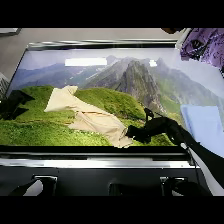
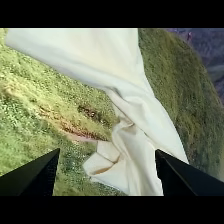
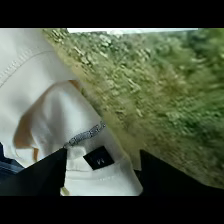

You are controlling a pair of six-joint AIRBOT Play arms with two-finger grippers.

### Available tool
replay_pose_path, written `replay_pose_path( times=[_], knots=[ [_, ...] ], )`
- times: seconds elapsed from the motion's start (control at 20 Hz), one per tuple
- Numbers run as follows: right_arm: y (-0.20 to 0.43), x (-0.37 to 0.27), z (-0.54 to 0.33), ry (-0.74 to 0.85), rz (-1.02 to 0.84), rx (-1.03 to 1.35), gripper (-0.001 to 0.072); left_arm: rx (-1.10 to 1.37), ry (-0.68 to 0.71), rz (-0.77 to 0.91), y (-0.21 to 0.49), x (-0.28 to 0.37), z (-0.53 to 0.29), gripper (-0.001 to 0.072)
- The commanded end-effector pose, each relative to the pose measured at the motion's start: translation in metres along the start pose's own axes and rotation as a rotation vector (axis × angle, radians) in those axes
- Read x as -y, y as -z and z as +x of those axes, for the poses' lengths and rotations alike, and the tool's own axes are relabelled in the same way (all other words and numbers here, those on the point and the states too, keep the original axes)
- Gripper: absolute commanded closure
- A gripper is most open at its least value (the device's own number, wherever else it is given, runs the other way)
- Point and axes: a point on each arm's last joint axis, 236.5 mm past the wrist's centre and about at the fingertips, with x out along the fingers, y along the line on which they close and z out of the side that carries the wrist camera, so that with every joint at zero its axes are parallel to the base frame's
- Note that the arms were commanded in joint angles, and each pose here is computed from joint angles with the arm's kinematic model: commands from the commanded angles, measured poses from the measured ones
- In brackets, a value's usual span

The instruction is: Fold the clothes and pants, and hang the long-sleeved shirts on hangers.

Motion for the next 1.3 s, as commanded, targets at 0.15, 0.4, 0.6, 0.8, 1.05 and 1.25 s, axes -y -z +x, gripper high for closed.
replay_pose_path(
  times=[0.15, 0.4, 0.6, 0.8, 1.05, 1.25],
  knots=[
    [0.007, -0.007, 0.017, -0.009, -0.001, -0.021, 0.0682, -0.124, -0.050, -0.026, 0.001, -0.040, 0.039, -0.0013],
    [0.003, -0.021, -0.006, -0.038, -0.008, 0.032, 0.0684, -0.228, -0.077, -0.089, 0.004, -0.069, 0.119, -0.0013],
    [0.007, -0.034, -0.024, -0.071, 0.034, 0.050, 0.0684, -0.175, -0.060, -0.182, -0.012, -0.084, 0.169, -0.0012],
    [0.013, -0.041, -0.037, -0.091, 0.027, 0.052, 0.0684, -0.067, -0.041, -0.259, -0.037, -0.094, 0.197, -0.0008],
    [0.006, -0.047, -0.060, -0.086, -0.054, 0.130, 0.0685, -0.016, -0.014, -0.256, -0.057, -0.081, 0.207, 0.0693],
    [-0.050, -0.057, -0.125, 0.068, -0.219, 0.355, 0.0685, 0.168, 0.094, -0.132, -0.134, -0.023, 0.134, 0.0695]
  ],
)
